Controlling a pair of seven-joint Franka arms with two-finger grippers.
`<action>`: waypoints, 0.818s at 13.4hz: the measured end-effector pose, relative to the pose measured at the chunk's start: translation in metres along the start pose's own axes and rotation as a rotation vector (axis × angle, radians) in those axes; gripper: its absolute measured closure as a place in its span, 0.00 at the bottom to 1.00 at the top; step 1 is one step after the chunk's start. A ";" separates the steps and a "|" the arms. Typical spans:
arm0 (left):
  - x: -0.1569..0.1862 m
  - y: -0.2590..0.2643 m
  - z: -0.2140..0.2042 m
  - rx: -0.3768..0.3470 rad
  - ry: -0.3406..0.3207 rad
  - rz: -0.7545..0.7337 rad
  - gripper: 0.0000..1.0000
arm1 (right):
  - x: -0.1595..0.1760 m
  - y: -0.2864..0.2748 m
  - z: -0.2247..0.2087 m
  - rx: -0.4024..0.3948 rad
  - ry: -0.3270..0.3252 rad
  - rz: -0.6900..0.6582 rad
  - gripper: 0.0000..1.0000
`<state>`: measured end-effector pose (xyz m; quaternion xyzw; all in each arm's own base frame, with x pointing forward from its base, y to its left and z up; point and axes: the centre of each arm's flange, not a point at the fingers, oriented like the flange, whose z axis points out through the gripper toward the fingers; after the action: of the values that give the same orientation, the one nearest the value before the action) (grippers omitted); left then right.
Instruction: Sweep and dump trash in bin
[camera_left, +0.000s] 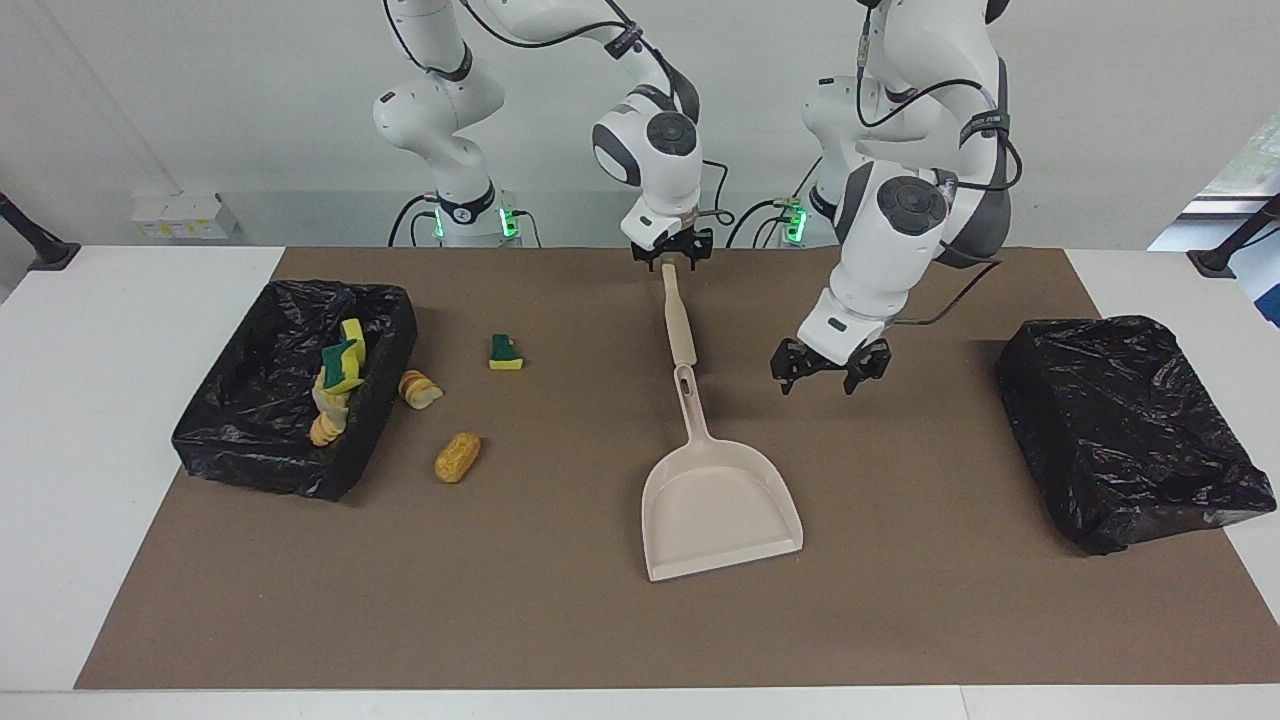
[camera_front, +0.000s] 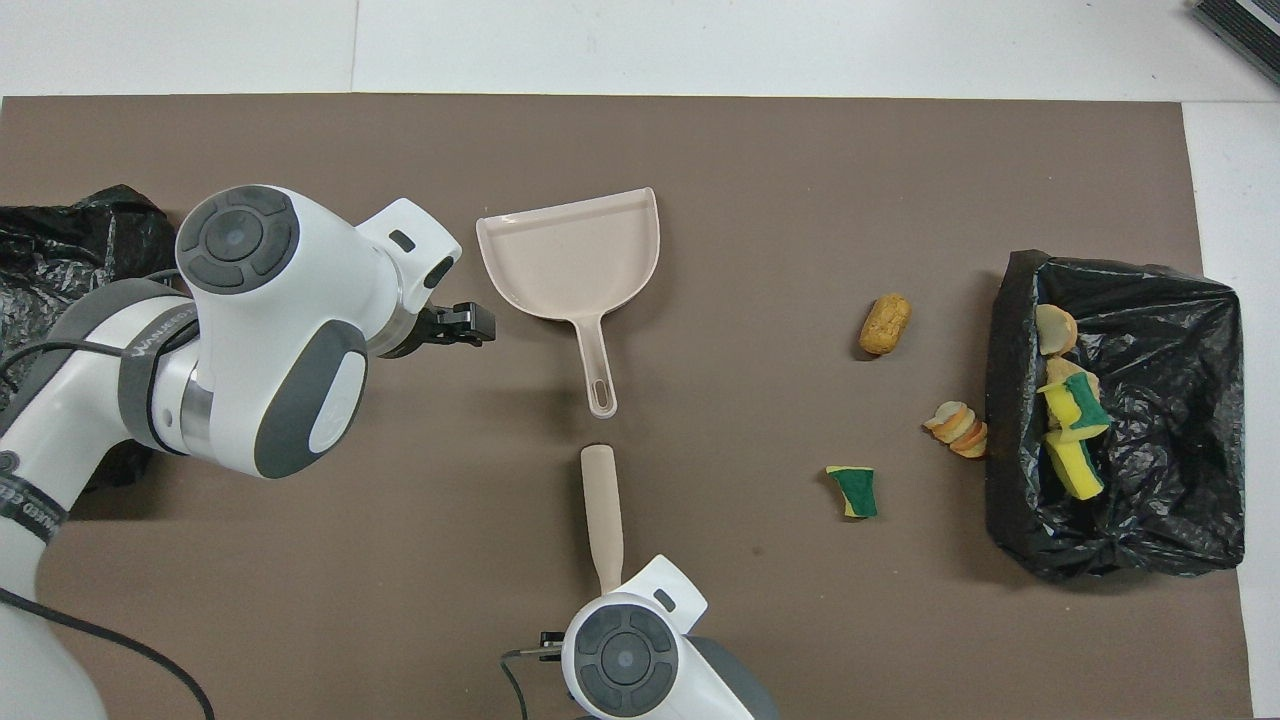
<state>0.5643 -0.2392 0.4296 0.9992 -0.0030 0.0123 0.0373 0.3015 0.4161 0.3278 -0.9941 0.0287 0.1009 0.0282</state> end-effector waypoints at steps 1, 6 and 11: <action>-0.006 0.016 0.002 -0.007 -0.001 -0.018 0.00 | 0.000 0.000 0.000 -0.004 0.007 0.018 0.41; -0.044 0.107 0.041 -0.026 -0.011 -0.055 0.00 | 0.002 0.001 -0.017 -0.023 0.083 0.051 0.74; -0.058 0.141 0.068 -0.034 -0.004 -0.086 0.00 | 0.001 0.009 -0.056 0.010 0.130 0.065 0.74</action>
<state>0.5070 -0.3844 0.3705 0.9977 0.0396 0.0089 0.0549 0.3133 0.4036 0.3816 -0.9969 0.0630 0.0368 0.0282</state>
